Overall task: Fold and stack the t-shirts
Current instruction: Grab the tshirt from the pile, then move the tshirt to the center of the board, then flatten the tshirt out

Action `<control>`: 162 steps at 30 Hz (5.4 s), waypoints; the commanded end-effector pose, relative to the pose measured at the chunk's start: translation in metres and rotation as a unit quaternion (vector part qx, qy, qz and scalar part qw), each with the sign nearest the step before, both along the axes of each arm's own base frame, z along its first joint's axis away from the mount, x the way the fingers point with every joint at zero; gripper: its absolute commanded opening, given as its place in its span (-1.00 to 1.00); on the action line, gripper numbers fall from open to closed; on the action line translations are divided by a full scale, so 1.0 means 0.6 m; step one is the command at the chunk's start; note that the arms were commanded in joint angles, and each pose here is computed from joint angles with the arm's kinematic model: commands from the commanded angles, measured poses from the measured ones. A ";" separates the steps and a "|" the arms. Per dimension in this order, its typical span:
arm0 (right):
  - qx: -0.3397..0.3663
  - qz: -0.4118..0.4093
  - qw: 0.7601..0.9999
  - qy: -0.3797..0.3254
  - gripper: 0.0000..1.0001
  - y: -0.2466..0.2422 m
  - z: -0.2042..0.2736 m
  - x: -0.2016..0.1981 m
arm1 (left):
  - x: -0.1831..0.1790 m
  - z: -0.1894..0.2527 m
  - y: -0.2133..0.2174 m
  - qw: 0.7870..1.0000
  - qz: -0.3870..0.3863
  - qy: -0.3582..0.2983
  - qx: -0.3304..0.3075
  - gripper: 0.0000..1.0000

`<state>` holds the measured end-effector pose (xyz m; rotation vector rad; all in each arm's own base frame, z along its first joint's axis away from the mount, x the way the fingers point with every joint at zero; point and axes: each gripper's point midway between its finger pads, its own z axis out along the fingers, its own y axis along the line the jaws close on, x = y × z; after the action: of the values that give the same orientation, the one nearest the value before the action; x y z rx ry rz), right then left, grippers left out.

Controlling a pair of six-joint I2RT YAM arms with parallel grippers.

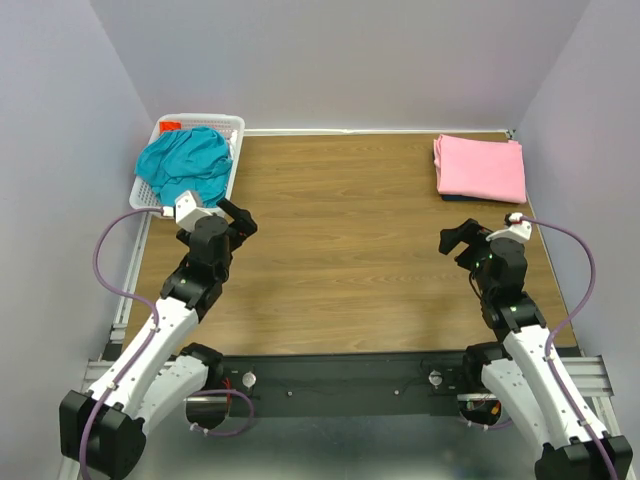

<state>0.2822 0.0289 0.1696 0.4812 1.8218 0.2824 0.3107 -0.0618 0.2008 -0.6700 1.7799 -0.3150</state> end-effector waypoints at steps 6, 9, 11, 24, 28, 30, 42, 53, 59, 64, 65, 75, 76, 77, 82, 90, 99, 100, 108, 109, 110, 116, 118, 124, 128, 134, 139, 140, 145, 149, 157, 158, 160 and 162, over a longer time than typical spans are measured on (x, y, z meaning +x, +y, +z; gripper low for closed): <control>0.038 -0.049 0.998 -0.015 1.00 -0.014 0.011 0.005 | 0.056 0.061 0.068 0.997 0.073 -0.035 0.020 0.97; 0.045 -0.050 0.998 -0.011 1.00 -0.014 0.005 0.005 | 0.116 0.090 0.111 0.996 0.081 -0.038 0.020 0.97; 0.039 -0.040 0.998 -0.004 1.00 -0.009 0.002 0.007 | 0.161 0.066 0.124 0.997 0.071 -0.008 0.042 0.97; 0.024 0.010 0.999 0.044 1.00 0.017 -0.033 0.016 | 0.470 -0.058 0.231 0.982 0.006 0.152 0.115 0.85; 0.021 0.010 0.998 0.051 1.00 0.017 -0.040 0.016 | 0.503 -0.124 0.240 0.975 0.004 0.187 0.122 0.69; 0.018 0.010 0.998 0.051 1.00 0.016 -0.038 0.018 | 0.513 -0.139 0.244 0.973 0.004 0.193 0.127 0.65; 0.015 0.014 0.998 0.066 1.00 0.018 -0.050 0.021 | 0.543 -0.169 0.250 0.970 0.003 0.204 0.129 0.01; 0.016 0.019 0.997 0.066 1.00 0.022 -0.050 0.021 | 0.538 -0.064 0.241 0.978 -0.003 0.156 0.142 -1.00; 0.021 0.026 0.998 0.061 1.00 0.026 -0.045 0.019 | 0.510 0.056 0.233 0.983 0.004 0.101 0.156 -1.00; 0.024 0.034 0.998 0.056 1.00 0.031 -0.039 0.018 | 0.479 0.164 0.220 0.986 -0.001 0.045 0.160 -1.00; 0.024 0.033 0.998 0.054 1.00 0.030 -0.037 0.018 | 0.475 0.181 0.215 0.987 -0.005 0.035 0.158 -1.00; 0.029 0.045 0.998 0.037 1.00 0.037 -0.022 0.014 | 0.353 0.446 0.124 0.977 -0.028 -0.120 0.175 -1.00; 0.030 0.050 0.998 0.037 1.00 0.040 -0.022 0.013 | 0.326 0.483 0.106 0.973 -0.026 -0.144 0.176 -1.00; 0.031 0.053 0.997 0.037 1.00 0.041 -0.021 0.013 | 0.313 0.500 0.091 0.971 -0.026 -0.156 0.177 -1.00; 0.035 0.059 0.997 0.029 1.00 0.045 -0.015 0.010 | 0.197 0.614 -0.026 0.950 -0.067 -0.250 0.173 -1.00; 0.039 0.065 0.997 0.010 1.00 0.047 0.003 0.005 | 0.076 0.627 -0.180 0.913 -0.215 -0.327 0.113 -1.00; 0.027 0.071 0.997 0.001 1.00 0.046 0.011 0.004 | 0.147 0.300 -0.280 0.947 -0.280 -0.129 0.090 0.17; 0.026 0.072 0.997 0.005 1.00 0.047 0.007 0.005 | 0.168 0.236 -0.271 0.958 -0.257 -0.073 0.108 0.39; 0.030 0.131 0.988 0.071 1.00 0.083 -0.040 0.014 | 0.156 0.098 -0.168 0.981 -0.122 0.066 0.136 0.95; 0.031 0.137 0.987 0.077 1.00 0.087 -0.046 0.013 | 0.140 0.060 -0.158 0.980 -0.120 0.086 0.132 0.95; 0.031 0.142 0.986 0.087 1.00 0.091 -0.055 0.014 | 0.126 0.068 -0.154 0.982 -0.122 0.075 0.119 0.96; 0.025 0.194 0.974 0.116 1.00 0.139 -0.073 -0.001 | 0.018 -0.076 -0.123 0.975 -0.119 0.174 0.068 0.95; 0.018 0.207 0.969 0.132 1.00 0.157 -0.085 -0.007 | -0.021 -0.133 -0.111 0.967 -0.114 0.220 0.059 0.95; -0.005 0.258 0.946 0.194 0.96 0.222 -0.137 -0.054 | -0.115 -0.214 -0.113 0.950 -0.135 0.281 -0.010 0.95; -0.009 0.288 0.932 0.220 0.95 0.249 -0.160 -0.083 | -0.150 -0.231 -0.109 0.946 -0.131 0.295 -0.040 0.95; -0.003 0.308 0.922 0.235 0.93 0.275 -0.173 -0.101 | -0.171 -0.255 -0.109 0.940 -0.134 0.309 -0.055 0.95; 0.007 0.307 0.923 0.231 0.71 0.285 -0.177 -0.099 | -0.173 -0.282 -0.131 0.929 -0.163 0.325 -0.064 0.91; 0.008 0.308 0.924 0.229 0.67 0.287 -0.177 -0.097 | -0.173 -0.286 -0.132 0.928 -0.164 0.327 -0.064 0.88; 0.025 0.316 0.917 0.241 0.48 0.300 -0.193 -0.104 | -0.169 -0.302 -0.129 0.924 -0.163 0.343 -0.046 0.62; 0.021 0.300 0.923 0.240 0.15 0.297 -0.199 -0.096 | -0.159 -0.305 -0.127 0.924 -0.153 0.348 -0.035 0.12; 0.006 0.277 0.941 0.197 -0.81 0.291 -0.162 -0.062 | -0.119 -0.273 -0.128 0.939 -0.152 0.308 -0.013 -1.00; 0.000 0.262 0.948 0.181 -0.85 0.287 -0.147 -0.047 | -0.099 -0.249 -0.129 0.947 -0.152 0.285 -0.004 -1.00; -0.011 0.239 0.957 0.161 -0.99 0.277 -0.125 -0.029 | -0.077 -0.214 -0.128 0.955 -0.146 0.258 0.006 -1.00; -0.023 0.211 0.968 0.132 -0.99 0.267 -0.083 -0.004 | -0.042 -0.154 -0.123 0.968 -0.129 0.213 0.020 -1.00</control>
<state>0.2427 0.1965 0.0651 0.0262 2.3652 0.5728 0.2437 -0.1406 0.0470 -0.5342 2.4948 -0.3612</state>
